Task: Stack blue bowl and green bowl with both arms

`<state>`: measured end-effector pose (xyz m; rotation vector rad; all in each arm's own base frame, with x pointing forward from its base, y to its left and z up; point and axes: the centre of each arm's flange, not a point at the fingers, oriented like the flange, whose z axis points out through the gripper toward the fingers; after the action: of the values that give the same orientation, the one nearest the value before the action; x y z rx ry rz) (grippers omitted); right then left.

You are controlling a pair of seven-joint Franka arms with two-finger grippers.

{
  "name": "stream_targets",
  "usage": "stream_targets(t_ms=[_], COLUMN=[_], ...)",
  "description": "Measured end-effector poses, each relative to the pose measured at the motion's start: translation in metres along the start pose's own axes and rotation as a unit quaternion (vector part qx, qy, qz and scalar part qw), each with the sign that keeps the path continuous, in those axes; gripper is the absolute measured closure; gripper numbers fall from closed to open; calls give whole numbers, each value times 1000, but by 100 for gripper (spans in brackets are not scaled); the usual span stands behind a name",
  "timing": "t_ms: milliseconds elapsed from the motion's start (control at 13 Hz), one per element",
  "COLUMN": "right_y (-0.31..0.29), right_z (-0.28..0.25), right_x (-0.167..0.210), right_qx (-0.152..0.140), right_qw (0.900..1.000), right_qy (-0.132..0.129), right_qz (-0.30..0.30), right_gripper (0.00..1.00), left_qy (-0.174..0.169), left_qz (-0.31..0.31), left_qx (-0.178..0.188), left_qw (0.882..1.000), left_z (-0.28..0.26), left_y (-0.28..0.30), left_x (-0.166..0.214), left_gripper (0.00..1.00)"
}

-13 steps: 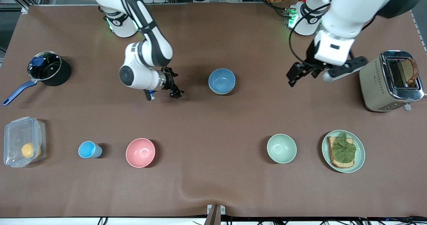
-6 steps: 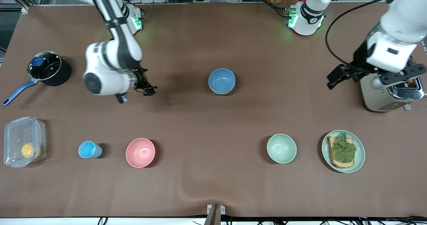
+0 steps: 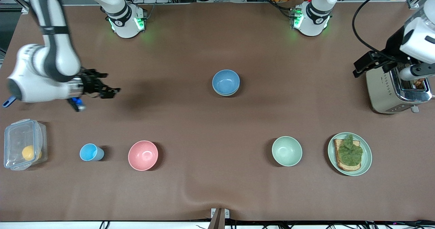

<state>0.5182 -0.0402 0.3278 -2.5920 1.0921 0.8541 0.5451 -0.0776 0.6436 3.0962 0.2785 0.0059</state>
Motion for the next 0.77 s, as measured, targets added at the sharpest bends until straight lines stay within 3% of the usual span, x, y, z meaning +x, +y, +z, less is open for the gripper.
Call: stream_targets(t_ms=[77, 231, 385, 615, 769], right_y=[12, 17, 7, -5, -35], right_z=[-10, -35, -77, -148, -166], right_x=[9, 14, 3, -40, -96], right_qx=[0, -32, -27, 1, -18], right_qw=[1000, 996, 988, 971, 953], right_qy=[6, 45, 90, 156, 194], right_qz=[-22, -77, -125, -179, -231], right_gripper=[0, 0, 0, 0, 0], left_qy=[-7, -8, -2, -2, -5], left_qz=[0, 5, 30, 41, 42], left_qx=[2, 7, 26, 28, 30], left_qw=[1000, 1000, 999, 999, 999], left_z=[-3, -7, -9, -10, -9], left_y=[-1, -1, -4, -4, -4], left_x=[-2, -5, -4, -4, -5], left_gripper=[0, 0, 0, 0, 0])
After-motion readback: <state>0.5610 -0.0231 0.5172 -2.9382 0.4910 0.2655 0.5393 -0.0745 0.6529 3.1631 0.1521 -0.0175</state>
